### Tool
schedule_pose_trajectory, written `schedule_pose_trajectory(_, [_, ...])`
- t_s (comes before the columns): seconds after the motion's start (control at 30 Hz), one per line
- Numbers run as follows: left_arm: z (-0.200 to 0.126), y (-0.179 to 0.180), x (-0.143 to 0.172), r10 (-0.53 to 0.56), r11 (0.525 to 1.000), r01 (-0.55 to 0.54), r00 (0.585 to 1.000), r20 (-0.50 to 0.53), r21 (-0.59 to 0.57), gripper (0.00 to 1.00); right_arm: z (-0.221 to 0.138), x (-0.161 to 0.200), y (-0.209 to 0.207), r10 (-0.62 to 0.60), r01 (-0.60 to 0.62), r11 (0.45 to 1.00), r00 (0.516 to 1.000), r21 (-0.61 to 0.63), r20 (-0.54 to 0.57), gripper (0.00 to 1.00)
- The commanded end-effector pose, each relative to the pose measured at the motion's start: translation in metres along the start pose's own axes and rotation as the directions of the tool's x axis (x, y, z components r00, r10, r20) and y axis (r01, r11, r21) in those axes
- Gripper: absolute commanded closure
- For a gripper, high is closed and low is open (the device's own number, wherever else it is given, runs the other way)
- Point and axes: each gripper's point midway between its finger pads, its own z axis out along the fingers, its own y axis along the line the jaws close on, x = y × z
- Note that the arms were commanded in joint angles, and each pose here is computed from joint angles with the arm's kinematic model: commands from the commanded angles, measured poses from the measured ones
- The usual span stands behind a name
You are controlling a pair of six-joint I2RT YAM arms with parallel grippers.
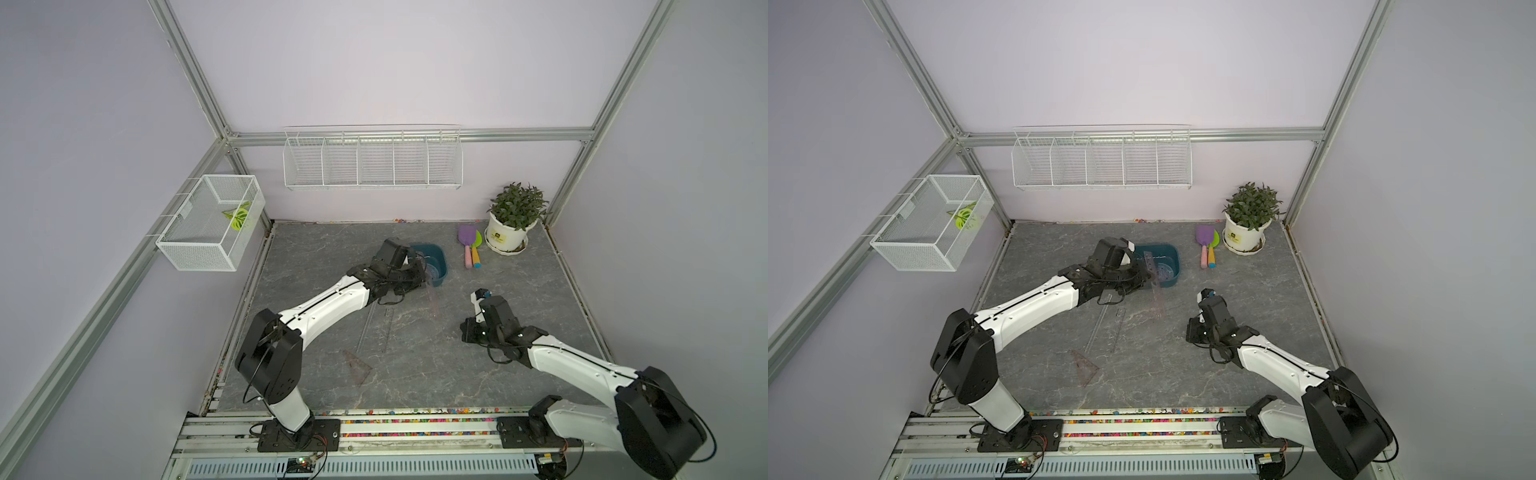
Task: Put the scattered rulers into the storage box
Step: Pick up the ruler from the center of the board, then place the ruler in the storage box.
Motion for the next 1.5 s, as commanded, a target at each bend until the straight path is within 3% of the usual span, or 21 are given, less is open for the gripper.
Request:
schedule_pose_trajectory(0.0, [-0.003, 0.021, -0.036, -0.207, 0.970, 0.231, 0.947, 0.245, -0.073, 1.00, -0.004, 0.007, -0.003, -0.015, 0.015, 1.000, 0.999, -0.007, -0.029, 0.98])
schedule_pose_trajectory(0.13, [-0.004, 0.032, -0.064, -0.354, 0.914, 0.404, 0.831, 0.430, -0.030, 1.00, -0.008, 0.002, 0.004, -0.017, 0.016, 0.999, 1.000, -0.038, -0.026, 0.98])
schedule_pose_trajectory(0.27, [0.008, 0.049, -0.084, -0.473, 0.847, 0.528, 0.684, 0.555, 0.071, 1.00, -0.011, 0.000, 0.010, -0.029, 0.027, 0.998, 0.999, -0.065, -0.040, 0.98])
schedule_pose_trajectory(0.37, [0.028, 0.050, -0.095, -0.519, 0.824, 0.548, 0.631, 0.577, 0.142, 1.00, -0.015, 0.000, 0.011, -0.036, 0.032, 0.996, 0.998, -0.082, -0.045, 0.98])
schedule_pose_trajectory(0.5, [0.048, 0.055, -0.102, -0.543, 0.808, 0.560, 0.589, 0.598, 0.182, 1.00, -0.016, 0.003, 0.016, -0.027, 0.020, 0.992, 0.998, -0.121, -0.050, 0.98])
schedule_pose_trajectory(0.6, [0.057, 0.062, -0.103, -0.544, 0.802, 0.569, 0.572, 0.614, 0.181, 1.00, -0.016, 0.006, 0.016, -0.023, 0.016, 0.991, 0.998, -0.129, -0.052, 0.98])
schedule_pose_trajectory(1.1, [0.103, 0.065, -0.101, -0.555, 0.795, 0.586, 0.601, 0.576, 0.155, 0.94, -0.014, 0.009, 0.011, 0.004, -0.010, 0.990, 0.999, -0.144, -0.044, 0.98])
schedule_pose_trajectory(1.47, [0.108, 0.086, -0.097, -0.552, 0.776, 0.621, 0.580, 0.598, 0.114, 0.90, -0.011, 0.010, 0.012, 0.009, -0.017, 0.988, 0.999, -0.156, -0.051, 0.98])
